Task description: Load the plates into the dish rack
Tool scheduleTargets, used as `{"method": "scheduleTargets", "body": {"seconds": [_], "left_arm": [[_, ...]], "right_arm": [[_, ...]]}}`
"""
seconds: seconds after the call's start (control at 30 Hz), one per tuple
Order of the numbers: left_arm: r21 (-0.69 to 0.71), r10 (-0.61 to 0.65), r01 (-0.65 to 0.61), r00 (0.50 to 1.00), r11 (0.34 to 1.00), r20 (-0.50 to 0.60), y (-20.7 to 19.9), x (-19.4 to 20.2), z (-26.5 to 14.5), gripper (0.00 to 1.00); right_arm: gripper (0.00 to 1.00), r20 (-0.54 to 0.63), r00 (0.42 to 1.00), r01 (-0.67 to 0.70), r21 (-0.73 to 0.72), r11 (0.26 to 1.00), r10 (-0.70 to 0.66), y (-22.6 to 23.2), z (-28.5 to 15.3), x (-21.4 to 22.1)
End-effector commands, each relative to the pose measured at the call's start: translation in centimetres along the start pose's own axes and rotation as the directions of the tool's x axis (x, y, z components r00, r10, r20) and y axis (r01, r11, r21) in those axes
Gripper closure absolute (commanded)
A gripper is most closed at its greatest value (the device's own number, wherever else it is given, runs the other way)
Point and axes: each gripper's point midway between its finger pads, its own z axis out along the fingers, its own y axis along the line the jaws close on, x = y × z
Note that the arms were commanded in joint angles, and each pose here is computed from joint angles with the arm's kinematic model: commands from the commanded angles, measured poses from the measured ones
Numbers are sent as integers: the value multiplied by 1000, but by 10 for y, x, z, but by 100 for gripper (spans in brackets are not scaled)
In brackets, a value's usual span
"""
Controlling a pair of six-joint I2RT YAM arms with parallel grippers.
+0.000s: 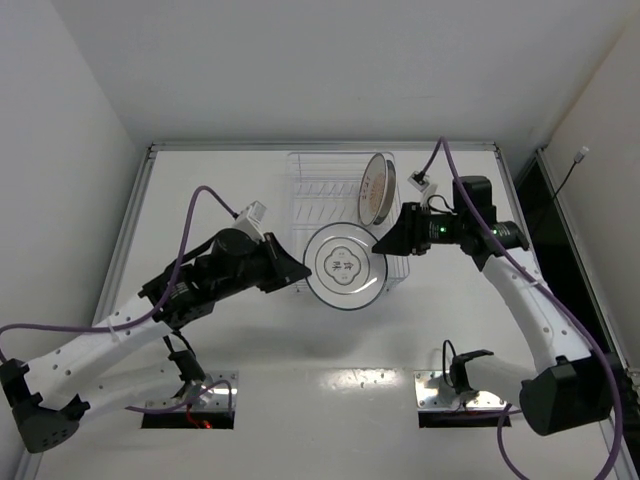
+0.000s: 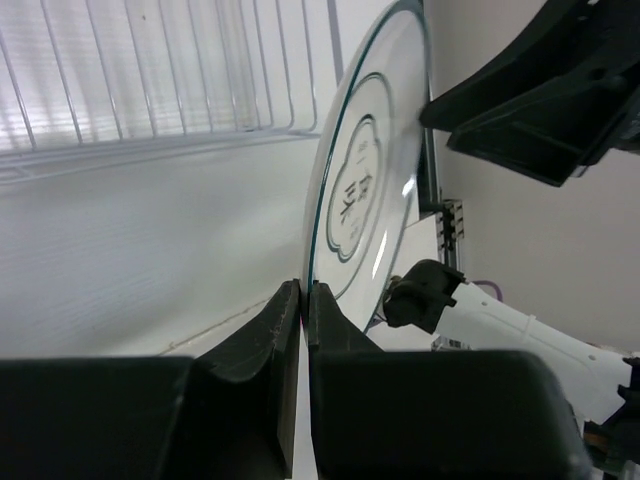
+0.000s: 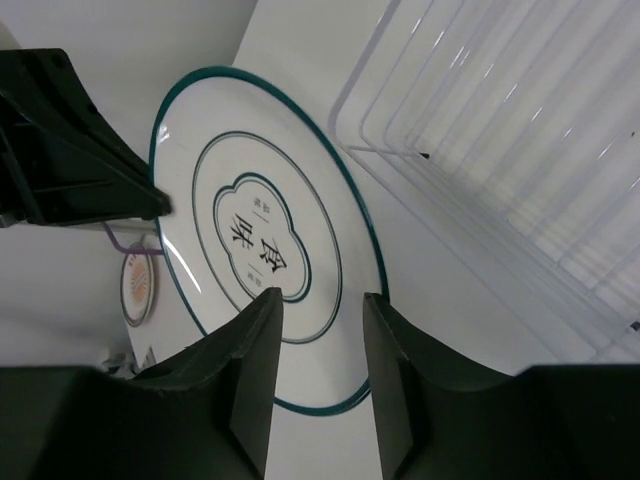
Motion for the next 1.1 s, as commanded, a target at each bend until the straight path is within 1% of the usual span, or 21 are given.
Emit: {"method": "scheduleTargets", "body": {"seconds": [0.0,0.1,0.23,0.33,0.37,0.43,0.8,0.9,0.93,0.97,1.0,1.03,1.07], "left_arm": [[159,-4,-9,997,987,79,-46,-30,-21,100],[173,3,-16,997,985,74,-49,-31,-23,100],[205,1,-15,998,979,70,-55,-34,-25,100],[197,-1,-12,998,980,65,-51,-34,-23,100],[197,-1,-12,998,980,65,-51,-34,-23,100],[184,-5,-7,998,983,68,-47,-35,-22,100],[167,4,-17,997,986,80,-41,-40,-24,100],[172,5,-17,997,985,71,-40,-38,-23,100],[182,5,-19,997,983,78,-43,-39,-23,100],[188,-4,-9,998,982,68,-42,-37,-21,100],[188,-4,-9,998,982,68,-42,-37,-21,100],[195,-4,-10,997,981,73,-44,-38,-22,100],[187,-4,-9,998,982,67,-40,-36,-19,100]], "right_arm": [[64,25,999,50,-43,998,-49,3,-2,-8],[63,13,1000,29,-26,999,-29,-9,-1,-5],[62,6,1000,-2,-83,997,3,-6,4,0],[62,5,1000,-4,-83,997,4,-8,5,2],[62,-11,1000,-16,-79,997,15,-9,4,7],[62,2,1000,-4,-45,999,4,-13,0,4],[62,11,1000,-1,-58,998,1,-11,2,-1],[68,19,1000,-13,-93,996,15,-8,4,-2],[79,15,1000,-26,-104,994,27,-8,5,1],[86,22,999,-36,-107,994,38,-9,6,0],[96,21,999,-45,-107,993,47,-8,6,0],[100,29,999,-33,-109,993,36,-8,6,-2],[100,28,998,-45,-110,993,48,-7,6,-2]]}}
